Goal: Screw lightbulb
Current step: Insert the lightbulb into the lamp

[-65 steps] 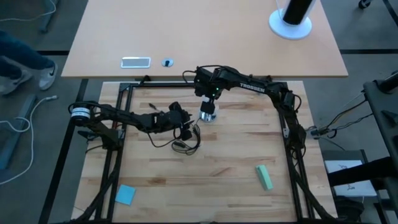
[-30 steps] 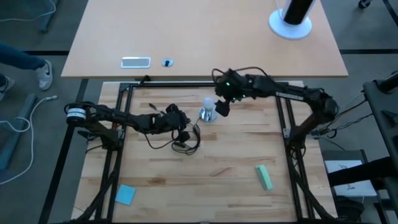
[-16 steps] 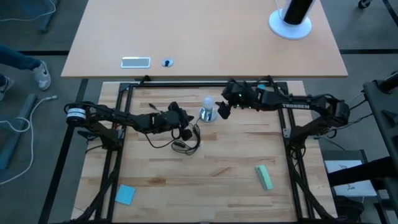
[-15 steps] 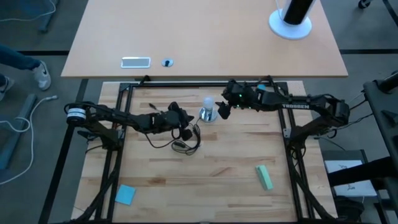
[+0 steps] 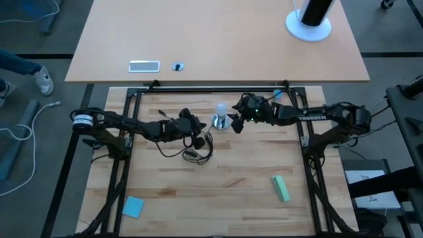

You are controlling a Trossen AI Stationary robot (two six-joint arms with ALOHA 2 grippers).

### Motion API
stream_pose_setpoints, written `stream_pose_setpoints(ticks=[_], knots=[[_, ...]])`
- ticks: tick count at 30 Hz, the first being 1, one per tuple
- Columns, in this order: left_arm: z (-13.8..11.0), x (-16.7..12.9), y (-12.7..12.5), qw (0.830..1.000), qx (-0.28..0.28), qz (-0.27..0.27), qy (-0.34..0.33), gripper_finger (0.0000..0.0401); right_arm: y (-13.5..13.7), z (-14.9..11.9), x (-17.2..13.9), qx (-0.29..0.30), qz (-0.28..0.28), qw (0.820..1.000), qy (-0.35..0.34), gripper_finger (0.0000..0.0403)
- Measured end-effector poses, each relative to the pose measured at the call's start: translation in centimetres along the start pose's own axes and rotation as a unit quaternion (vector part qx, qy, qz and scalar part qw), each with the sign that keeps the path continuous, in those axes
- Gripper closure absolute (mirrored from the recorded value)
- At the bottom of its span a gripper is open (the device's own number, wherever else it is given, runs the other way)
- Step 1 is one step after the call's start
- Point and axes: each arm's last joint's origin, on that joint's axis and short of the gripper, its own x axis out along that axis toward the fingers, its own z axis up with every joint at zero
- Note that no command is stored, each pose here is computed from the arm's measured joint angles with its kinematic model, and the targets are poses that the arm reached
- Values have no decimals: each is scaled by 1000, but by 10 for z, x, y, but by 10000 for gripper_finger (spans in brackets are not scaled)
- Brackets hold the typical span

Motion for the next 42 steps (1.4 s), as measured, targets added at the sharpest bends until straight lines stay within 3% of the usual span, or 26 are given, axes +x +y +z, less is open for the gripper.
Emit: stream_pose_setpoints(ticks=[19,24,29,35,42], knots=[[-4,3,1,999,13,31,8,392,0,-3,2,-3,-5,1000,1,319],[-8,-1,10,991,62,111,42,382,-1,-3,2,-4,-18,1000,0,350],[-7,-1,31,974,57,215,51,368,-1,-3,2,-4,-18,1000,0,371],[-11,7,76,956,24,279,87,357,-1,-3,2,-4,-19,1000,0,379],[-18,13,125,968,-37,218,120,358,-1,-3,2,-4,-22,1000,-1,384]])
